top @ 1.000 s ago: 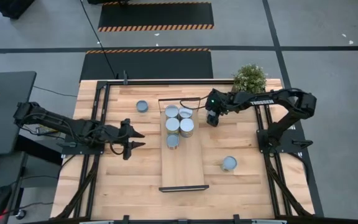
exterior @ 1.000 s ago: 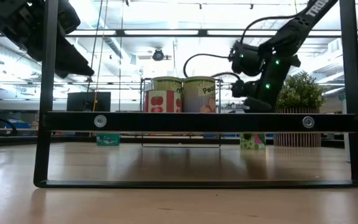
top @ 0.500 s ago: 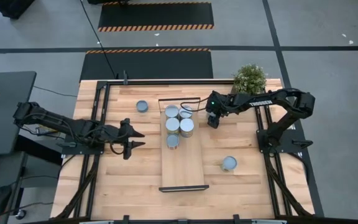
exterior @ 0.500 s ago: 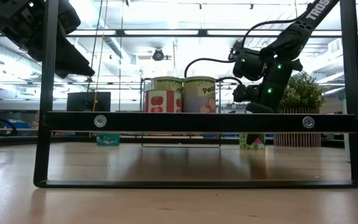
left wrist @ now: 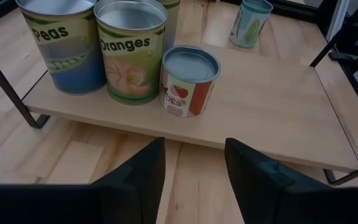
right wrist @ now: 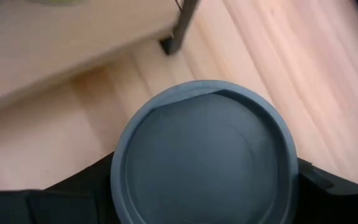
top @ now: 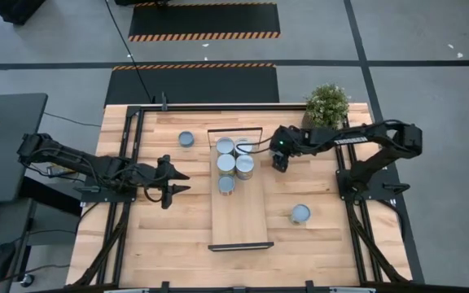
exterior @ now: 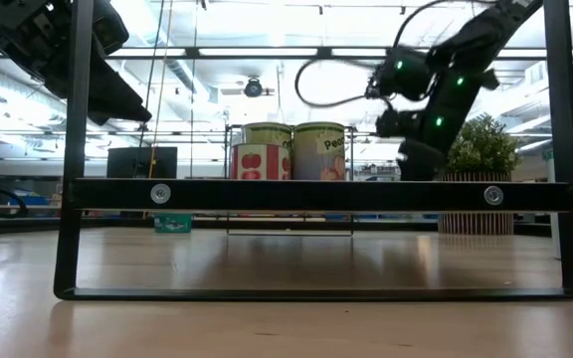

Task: Pick and place cans onto a shelf
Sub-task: Put the canned green peas on the shelf

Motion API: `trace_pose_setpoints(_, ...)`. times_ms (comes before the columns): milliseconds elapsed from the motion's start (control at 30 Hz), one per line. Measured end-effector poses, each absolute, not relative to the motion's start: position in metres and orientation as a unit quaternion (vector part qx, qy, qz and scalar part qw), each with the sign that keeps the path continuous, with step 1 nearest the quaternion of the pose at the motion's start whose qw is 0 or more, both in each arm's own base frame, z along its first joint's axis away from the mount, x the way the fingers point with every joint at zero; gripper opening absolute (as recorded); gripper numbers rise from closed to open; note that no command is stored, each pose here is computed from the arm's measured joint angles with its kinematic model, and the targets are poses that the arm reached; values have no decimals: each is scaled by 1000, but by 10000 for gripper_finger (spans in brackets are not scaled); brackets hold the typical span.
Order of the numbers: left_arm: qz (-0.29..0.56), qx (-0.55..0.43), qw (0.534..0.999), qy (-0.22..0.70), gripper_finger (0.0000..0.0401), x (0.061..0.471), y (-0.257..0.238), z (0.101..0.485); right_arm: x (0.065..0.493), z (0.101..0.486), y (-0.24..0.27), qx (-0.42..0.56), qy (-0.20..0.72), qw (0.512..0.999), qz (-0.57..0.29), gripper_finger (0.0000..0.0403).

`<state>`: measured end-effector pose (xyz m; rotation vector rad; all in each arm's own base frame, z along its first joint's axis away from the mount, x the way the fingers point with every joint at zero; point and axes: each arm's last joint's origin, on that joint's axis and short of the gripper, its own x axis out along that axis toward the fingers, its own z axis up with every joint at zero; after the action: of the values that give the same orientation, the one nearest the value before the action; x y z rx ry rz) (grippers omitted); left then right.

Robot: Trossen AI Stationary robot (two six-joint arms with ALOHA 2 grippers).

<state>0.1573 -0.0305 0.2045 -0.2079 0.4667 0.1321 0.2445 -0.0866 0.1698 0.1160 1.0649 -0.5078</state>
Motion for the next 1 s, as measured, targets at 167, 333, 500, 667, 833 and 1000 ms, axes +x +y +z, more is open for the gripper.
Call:
trace_pose_setpoints(167,66,-107,965,230,172,157,-31,204,239,188,-65,61,481,844,-230,292)
trace_pose_setpoints(333,69,-119,964,229,172,157,-30,205,244,202,-31,47,443,877,-179,295)
trace_pose_setpoints(500,85,-129,962,225,172,157,-30,205,252,201,5,40,425,896,-123,297)
trace_pose_setpoints(667,107,-139,960,218,172,157,-29,205,260,192,34,41,421,903,-71,298)
trace_pose_setpoints(833,123,-129,957,227,194,160,-28,201,269,195,47,49,374,925,-47,298)
trace_pose_setpoints(1000,153,-109,950,248,236,166,-28,192,280,190,50,55,356,932,-44,299)
